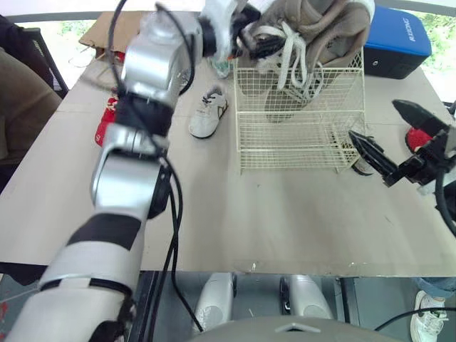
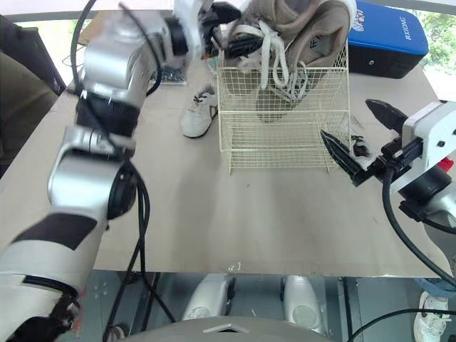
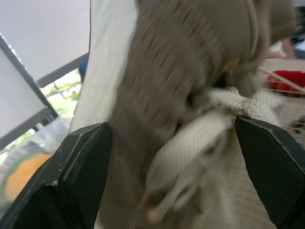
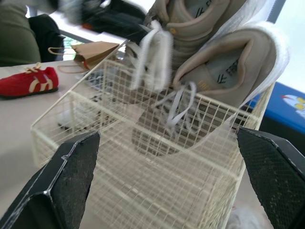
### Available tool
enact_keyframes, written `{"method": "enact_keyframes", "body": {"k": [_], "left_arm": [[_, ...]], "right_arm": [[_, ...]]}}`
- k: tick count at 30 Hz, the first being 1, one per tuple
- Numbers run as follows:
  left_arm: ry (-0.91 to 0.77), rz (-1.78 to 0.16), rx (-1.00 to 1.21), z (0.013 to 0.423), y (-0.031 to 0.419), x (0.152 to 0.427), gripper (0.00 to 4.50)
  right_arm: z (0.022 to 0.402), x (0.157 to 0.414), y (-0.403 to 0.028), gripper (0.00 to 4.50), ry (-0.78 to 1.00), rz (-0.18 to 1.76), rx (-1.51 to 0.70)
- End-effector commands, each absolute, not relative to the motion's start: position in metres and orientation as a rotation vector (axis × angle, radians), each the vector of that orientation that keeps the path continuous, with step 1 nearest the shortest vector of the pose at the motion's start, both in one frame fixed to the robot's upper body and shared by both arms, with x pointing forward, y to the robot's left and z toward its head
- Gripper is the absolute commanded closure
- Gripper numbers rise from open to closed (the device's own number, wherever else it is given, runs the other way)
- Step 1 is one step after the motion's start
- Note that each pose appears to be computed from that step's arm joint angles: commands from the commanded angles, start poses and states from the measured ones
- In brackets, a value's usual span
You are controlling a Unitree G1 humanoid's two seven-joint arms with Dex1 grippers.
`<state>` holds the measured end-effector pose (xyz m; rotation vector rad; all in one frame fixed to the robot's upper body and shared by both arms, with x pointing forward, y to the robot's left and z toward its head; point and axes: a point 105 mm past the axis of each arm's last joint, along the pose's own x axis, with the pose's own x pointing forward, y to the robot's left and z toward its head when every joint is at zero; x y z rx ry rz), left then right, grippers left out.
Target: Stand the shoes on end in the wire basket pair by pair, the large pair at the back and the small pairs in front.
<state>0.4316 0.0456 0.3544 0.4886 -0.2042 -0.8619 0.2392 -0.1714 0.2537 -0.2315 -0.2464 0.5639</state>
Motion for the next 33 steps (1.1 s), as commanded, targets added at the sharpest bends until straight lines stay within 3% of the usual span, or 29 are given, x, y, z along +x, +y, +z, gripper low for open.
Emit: {"method": "enact_keyframes", "body": {"k": [1, 7, 10, 18, 22, 25, 28, 33], "left_arm": [[-0.241, -0.849, 0.62, 0.345, 0.038, 0.44, 1.16], [-0.128, -0.789, 0.303, 0.323, 0.061, 0.449, 3.64], [-0.033, -0.709, 0.138, 0.309, 0.079, 0.449, 4.01], [0.112, -0.622, -0.075, 0.279, 0.078, 0.432, 4.07], [0.279, -0.584, -0.138, 0.242, 0.083, 0.423, 4.08], [0.245, -0.514, -0.263, 0.256, 0.096, 0.428, 4.09], [0.224, -0.561, -0.341, 0.278, 0.092, 0.431, 4.1], [0.373, -0.606, -0.513, 0.262, 0.074, 0.423, 4.1]], "right_arm": [[0.266, 0.228, -0.173, 0.0, -0.312, 0.529, -0.274], [0.263, 0.217, -0.175, 0.0, -0.305, 0.484, -0.278], [0.261, 0.216, -0.173, 0.0, -0.3, 0.48, -0.269], [0.26, 0.224, -0.168, 0.0, -0.297, 0.514, -0.253], [0.26, 0.228, -0.168, 0.0, -0.296, 0.521, -0.26], [0.26, 0.23, -0.167, 0.0, -0.296, 0.526, -0.25], [0.256, 0.236, -0.168, 0.0, -0.272, 0.522, -0.245], [0.258, 0.245, -0.166, 0.0, -0.266, 0.524, -0.221]]}}
